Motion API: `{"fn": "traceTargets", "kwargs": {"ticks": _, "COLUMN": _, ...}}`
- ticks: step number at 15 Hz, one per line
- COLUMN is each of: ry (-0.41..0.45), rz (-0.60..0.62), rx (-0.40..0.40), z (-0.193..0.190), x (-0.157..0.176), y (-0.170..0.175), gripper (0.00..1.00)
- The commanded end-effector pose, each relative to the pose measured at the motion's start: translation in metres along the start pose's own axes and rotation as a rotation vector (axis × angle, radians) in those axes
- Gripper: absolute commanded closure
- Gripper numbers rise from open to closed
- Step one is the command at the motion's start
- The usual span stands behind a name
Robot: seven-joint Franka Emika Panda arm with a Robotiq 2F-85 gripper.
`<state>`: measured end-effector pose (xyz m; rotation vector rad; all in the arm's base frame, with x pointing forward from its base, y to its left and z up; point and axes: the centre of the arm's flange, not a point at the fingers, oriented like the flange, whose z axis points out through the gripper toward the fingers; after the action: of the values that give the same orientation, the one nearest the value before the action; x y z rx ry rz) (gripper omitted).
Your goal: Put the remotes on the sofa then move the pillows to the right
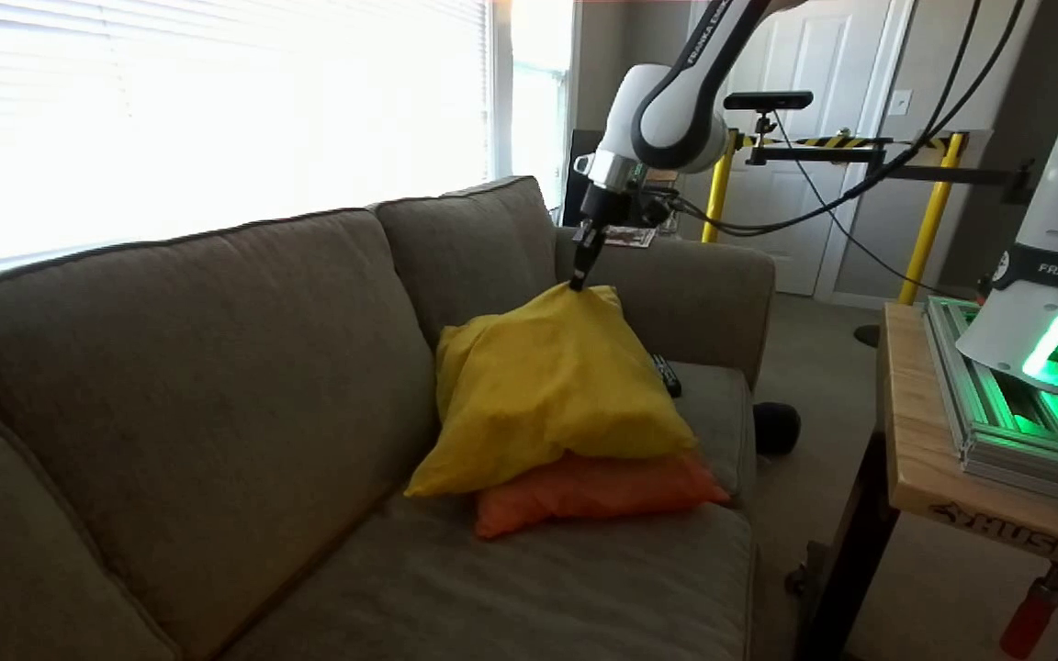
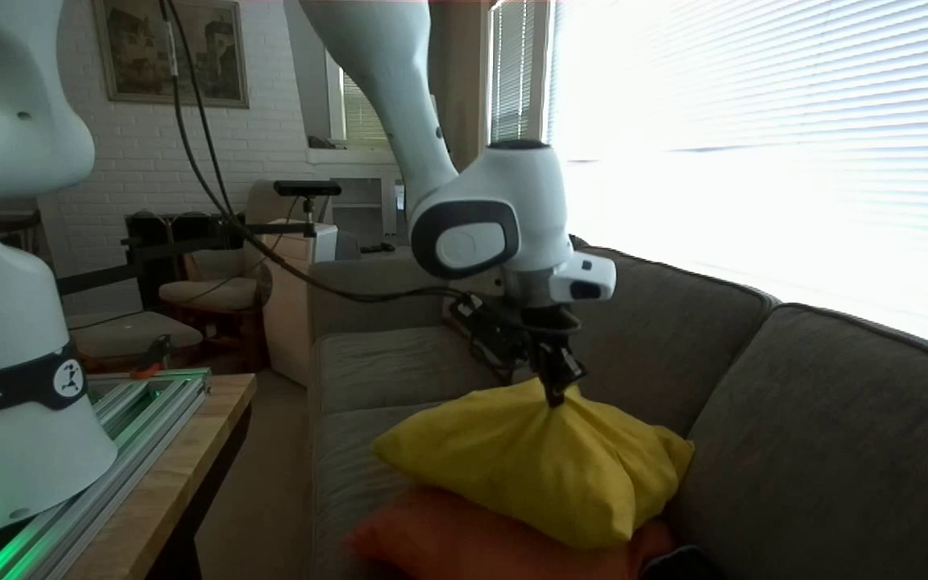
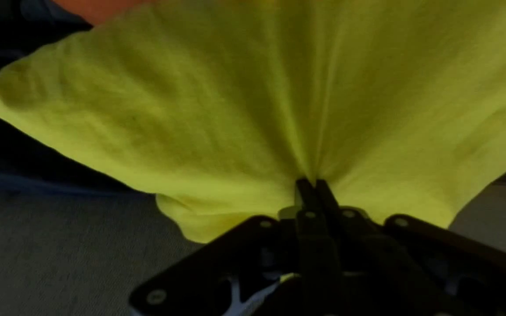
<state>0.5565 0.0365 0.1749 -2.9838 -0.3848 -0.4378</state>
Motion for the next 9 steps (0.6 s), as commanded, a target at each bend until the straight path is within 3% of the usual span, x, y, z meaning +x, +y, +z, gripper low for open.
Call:
{"fn": "traceTargets", "kwargs": {"ticks": 1, "ry": 0.08, "rz": 0.042, "rx": -0.066, "z": -0.082, "x": -0.004, "y": 0.001, "gripper": 1.0}}
{"fn": "traceTargets", "kwargs": {"ticks": 5, "ry": 0.126, "rz": 0.106, "rx": -0.17, "z": -0.131, "x": -0.011, "y": 0.021, "gripper": 1.0}}
{"fn": "traceTargets", "kwargs": {"ticks": 9, "ry": 0.149, "rz": 0.244, "rx": -0.273, "z": -0.172, "x": -0.042, "y": 0.069, "gripper": 1.0}}
